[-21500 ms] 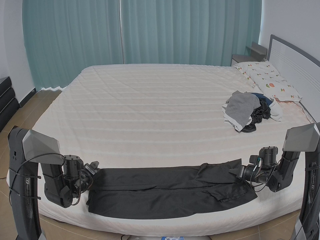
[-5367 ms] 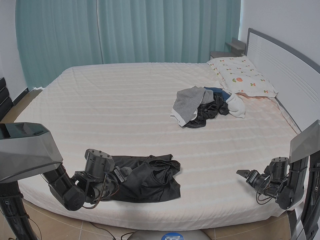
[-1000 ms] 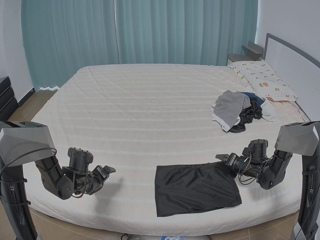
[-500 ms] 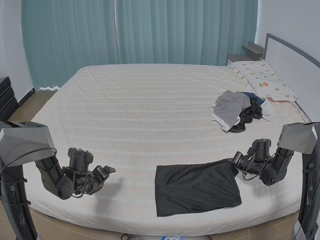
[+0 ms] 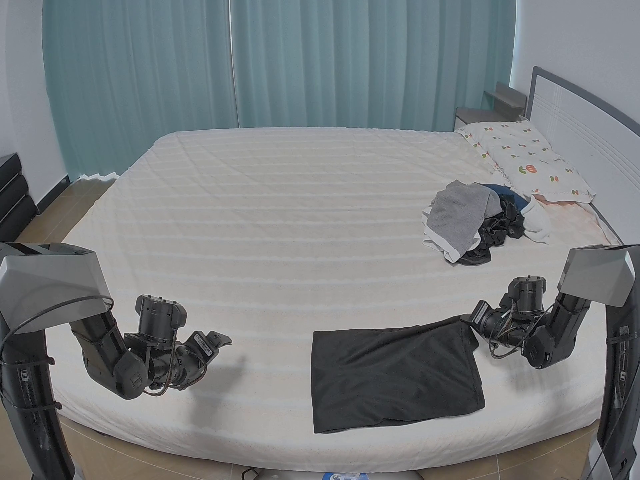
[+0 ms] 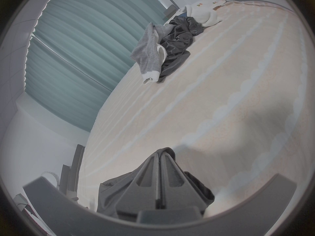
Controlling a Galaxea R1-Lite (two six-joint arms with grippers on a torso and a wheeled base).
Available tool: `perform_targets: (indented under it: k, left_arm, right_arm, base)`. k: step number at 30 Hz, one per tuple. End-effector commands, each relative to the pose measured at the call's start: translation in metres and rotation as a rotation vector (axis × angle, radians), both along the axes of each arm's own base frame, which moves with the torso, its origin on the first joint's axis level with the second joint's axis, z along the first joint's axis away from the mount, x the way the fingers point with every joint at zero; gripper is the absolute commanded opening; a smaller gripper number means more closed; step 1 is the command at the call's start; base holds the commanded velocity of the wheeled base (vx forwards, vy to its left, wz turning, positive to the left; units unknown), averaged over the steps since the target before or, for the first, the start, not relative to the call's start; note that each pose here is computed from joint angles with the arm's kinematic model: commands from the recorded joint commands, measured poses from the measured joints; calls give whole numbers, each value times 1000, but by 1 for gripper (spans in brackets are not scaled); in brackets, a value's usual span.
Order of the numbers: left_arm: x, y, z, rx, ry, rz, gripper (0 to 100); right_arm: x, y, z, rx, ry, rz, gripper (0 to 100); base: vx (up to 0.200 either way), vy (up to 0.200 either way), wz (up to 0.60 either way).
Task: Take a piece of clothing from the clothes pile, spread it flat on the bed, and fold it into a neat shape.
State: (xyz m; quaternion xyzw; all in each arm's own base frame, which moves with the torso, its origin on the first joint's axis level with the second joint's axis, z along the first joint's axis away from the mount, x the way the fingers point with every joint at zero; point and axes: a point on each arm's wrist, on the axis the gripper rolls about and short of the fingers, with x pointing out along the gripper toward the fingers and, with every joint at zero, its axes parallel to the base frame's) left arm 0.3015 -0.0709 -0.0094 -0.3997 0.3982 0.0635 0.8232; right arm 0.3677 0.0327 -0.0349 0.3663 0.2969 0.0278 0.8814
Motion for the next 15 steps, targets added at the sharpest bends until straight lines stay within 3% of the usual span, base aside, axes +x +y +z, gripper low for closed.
perform_targets:
  k: [1,9,10,15]
  left_arm:
    - [0,0,-1,0,3,-2,100]
    - [0,0,0,0,1,-2,100]
    - [0,0,0,0,1,-2,100]
    - [0,0,-1,0,4,-2,100]
  right_arm:
    - [-1,-2,-1,-3,13,-11,0]
    - [0,-5,-2,-7,40,-19,0]
    - [-1,-4,-2,-7,41,-17,100]
    - [-3,-5,3,-5,26,-16,100]
  base:
    - [0,0,0]
    - [0,0,0]
    - [0,0,0]
    - [0,0,0]
